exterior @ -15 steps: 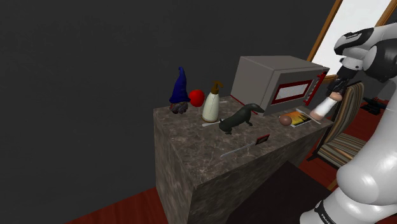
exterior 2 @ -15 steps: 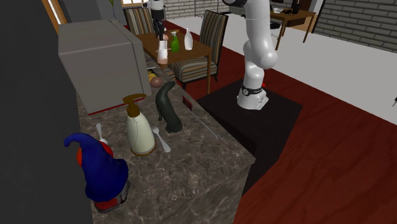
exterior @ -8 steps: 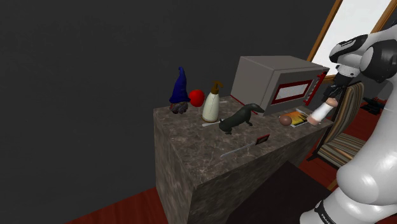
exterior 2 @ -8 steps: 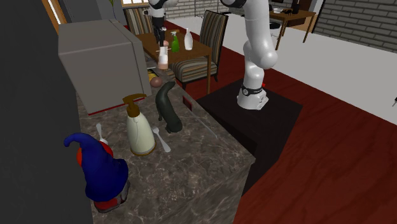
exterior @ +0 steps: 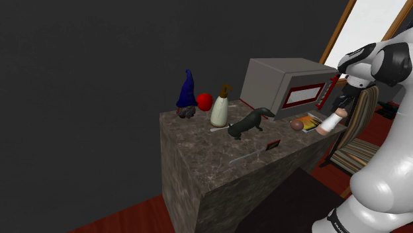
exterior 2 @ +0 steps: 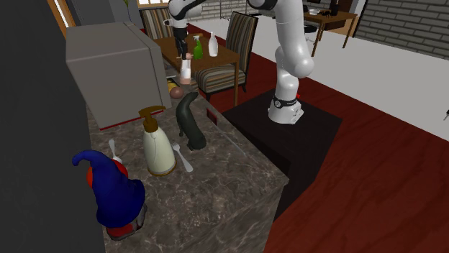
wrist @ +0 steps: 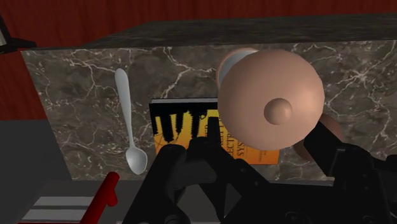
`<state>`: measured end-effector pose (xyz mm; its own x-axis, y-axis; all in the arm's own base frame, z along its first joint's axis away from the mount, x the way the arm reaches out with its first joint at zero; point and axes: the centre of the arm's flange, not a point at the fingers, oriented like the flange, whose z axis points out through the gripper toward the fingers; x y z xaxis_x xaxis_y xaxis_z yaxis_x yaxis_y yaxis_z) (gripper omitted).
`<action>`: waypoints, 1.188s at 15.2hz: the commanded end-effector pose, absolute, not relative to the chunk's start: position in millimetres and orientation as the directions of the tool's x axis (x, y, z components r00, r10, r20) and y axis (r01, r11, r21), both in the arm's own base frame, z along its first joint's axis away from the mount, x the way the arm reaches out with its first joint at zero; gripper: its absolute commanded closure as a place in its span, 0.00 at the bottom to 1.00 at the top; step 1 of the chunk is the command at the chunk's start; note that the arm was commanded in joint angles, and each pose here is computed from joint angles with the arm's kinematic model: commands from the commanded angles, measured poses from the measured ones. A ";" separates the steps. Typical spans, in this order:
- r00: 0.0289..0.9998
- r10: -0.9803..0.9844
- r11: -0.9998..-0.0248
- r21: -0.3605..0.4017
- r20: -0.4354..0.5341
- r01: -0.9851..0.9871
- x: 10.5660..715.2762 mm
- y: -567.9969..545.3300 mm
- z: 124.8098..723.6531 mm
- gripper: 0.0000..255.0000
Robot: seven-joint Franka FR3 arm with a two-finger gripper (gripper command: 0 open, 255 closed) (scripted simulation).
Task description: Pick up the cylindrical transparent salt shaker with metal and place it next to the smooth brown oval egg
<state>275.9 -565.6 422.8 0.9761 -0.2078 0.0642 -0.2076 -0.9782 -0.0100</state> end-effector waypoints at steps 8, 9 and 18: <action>0.976 -0.208 -0.978 -0.010 0.065 -0.208 276.8 -565.6 407.8 1.00; 0.976 -0.208 -0.978 -0.010 0.065 -0.208 276.8 -565.6 407.8 1.00; 0.976 -0.208 -0.978 -0.010 0.065 -0.208 274.2 -565.4 447.3 0.00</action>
